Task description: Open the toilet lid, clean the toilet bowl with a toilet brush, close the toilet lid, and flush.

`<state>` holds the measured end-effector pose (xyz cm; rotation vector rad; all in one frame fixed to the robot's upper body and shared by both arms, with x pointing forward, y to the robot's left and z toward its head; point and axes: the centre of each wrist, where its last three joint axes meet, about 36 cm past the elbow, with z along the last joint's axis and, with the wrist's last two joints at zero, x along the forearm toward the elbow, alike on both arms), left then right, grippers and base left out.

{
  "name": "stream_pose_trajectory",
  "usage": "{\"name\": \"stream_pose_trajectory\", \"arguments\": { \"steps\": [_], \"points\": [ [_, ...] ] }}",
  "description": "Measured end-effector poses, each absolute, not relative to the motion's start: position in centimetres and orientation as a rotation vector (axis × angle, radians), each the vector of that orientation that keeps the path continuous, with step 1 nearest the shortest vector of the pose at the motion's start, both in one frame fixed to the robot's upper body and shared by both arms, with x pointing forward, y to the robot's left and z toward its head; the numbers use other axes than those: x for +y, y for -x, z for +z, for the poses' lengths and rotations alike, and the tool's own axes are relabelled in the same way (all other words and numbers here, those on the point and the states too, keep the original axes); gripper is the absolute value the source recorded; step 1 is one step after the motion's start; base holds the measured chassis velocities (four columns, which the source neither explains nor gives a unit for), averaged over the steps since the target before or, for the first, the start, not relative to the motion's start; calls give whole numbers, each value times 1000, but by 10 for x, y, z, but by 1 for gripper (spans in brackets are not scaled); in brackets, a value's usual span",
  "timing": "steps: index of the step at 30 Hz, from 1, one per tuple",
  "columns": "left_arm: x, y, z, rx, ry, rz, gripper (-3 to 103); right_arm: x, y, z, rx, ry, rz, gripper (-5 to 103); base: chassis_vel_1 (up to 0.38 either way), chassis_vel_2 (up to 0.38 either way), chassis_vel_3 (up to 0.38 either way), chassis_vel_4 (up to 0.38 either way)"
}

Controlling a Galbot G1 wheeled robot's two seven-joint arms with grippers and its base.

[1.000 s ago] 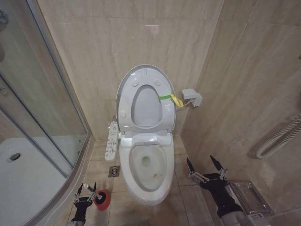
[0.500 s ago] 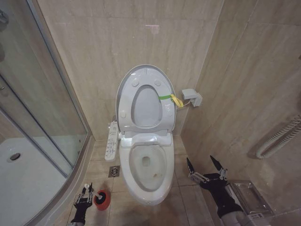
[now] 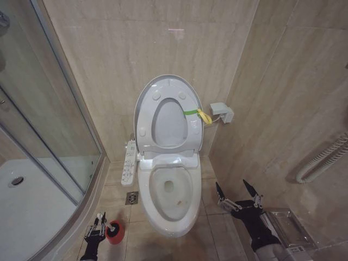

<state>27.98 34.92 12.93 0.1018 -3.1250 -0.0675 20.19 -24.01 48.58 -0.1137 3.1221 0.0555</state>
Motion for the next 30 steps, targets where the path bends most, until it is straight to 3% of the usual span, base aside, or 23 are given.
{"name": "stream_pose_trajectory", "arguments": {
  "steps": [16,30],
  "points": [
    [335,-274,169,-3219,-97,-13,22,-240,-202,486,3122,114,56,100,0,0,0,0],
    [294,-237,296,-3272,-22,10,22,-240,-202,486,3122,114,56,100,0,0,0,0]
  ]
}}
